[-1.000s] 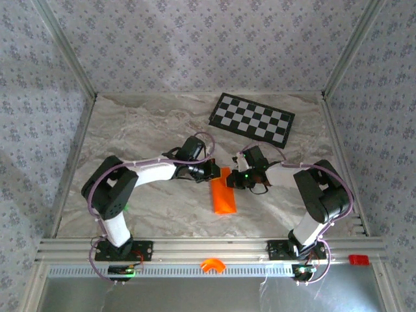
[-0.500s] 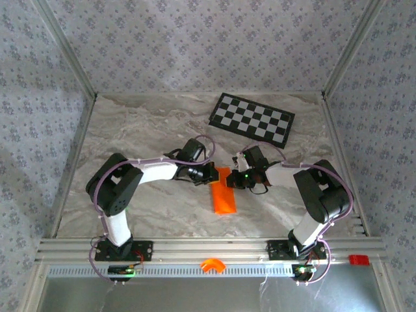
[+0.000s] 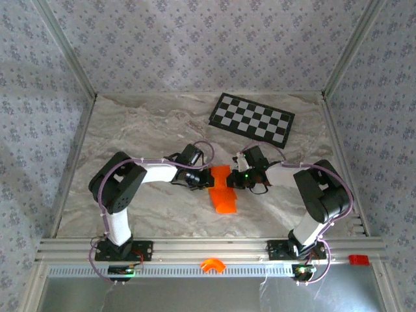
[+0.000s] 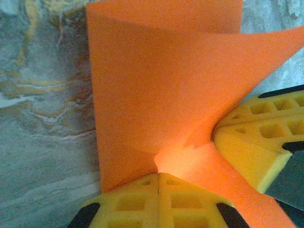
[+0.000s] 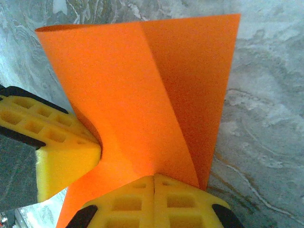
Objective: Fold a paper plane with a square sheet of paper (pick it up from the middle)
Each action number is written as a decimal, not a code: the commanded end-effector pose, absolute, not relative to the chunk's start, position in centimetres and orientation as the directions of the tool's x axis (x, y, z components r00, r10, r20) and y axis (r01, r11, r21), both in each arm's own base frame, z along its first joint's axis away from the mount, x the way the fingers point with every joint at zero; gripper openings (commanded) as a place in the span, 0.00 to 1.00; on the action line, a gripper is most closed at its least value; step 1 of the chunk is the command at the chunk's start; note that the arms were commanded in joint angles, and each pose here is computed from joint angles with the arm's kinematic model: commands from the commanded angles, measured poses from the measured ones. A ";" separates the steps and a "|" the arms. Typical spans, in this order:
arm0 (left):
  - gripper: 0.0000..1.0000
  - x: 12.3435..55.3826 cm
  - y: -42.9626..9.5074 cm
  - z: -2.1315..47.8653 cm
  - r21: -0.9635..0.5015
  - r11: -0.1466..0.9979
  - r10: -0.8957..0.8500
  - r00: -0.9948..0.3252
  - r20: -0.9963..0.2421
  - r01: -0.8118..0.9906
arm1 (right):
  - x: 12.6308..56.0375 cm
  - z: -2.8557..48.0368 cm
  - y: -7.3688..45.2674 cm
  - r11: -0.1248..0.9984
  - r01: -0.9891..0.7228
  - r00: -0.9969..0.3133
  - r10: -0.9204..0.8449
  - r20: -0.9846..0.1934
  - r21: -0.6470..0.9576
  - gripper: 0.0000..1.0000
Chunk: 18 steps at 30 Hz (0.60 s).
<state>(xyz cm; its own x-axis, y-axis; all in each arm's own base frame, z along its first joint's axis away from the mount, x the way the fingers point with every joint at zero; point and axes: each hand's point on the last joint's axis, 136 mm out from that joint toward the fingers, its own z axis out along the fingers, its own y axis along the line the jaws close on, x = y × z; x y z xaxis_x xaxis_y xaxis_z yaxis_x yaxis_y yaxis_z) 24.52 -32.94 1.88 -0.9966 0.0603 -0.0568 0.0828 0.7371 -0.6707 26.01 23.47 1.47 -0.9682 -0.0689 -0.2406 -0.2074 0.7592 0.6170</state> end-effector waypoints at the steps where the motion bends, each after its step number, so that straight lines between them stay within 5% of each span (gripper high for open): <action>1: 0.00 23.5 -30.8 -0.2 -0.585 0.808 0.064 -0.998 -0.018 0.063 | 20.5 -4.9 18.0 0.910 -0.031 -0.999 -0.040 0.012 0.414 0.00; 9: 0.00 26.5 -33.7 5.7 -0.734 0.670 0.059 -0.993 -0.104 0.116 | 20.5 -4.9 17.9 0.911 -0.030 -0.999 -0.039 0.012 0.411 0.00; 18: 0.00 27.4 -34.1 4.2 -0.763 0.641 0.067 -0.996 -0.049 0.081 | 20.5 -4.9 17.9 0.912 -0.030 -0.999 -0.039 0.012 0.410 0.00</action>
<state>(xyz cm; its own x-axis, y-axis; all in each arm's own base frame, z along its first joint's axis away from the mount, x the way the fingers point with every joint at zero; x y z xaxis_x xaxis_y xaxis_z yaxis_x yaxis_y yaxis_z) 27.17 -33.66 4.51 -0.9964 0.0479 -0.0697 0.0840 0.6555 -0.7505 26.02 23.47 1.46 -0.9690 -0.0656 -0.2381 -0.2032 0.7597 0.6177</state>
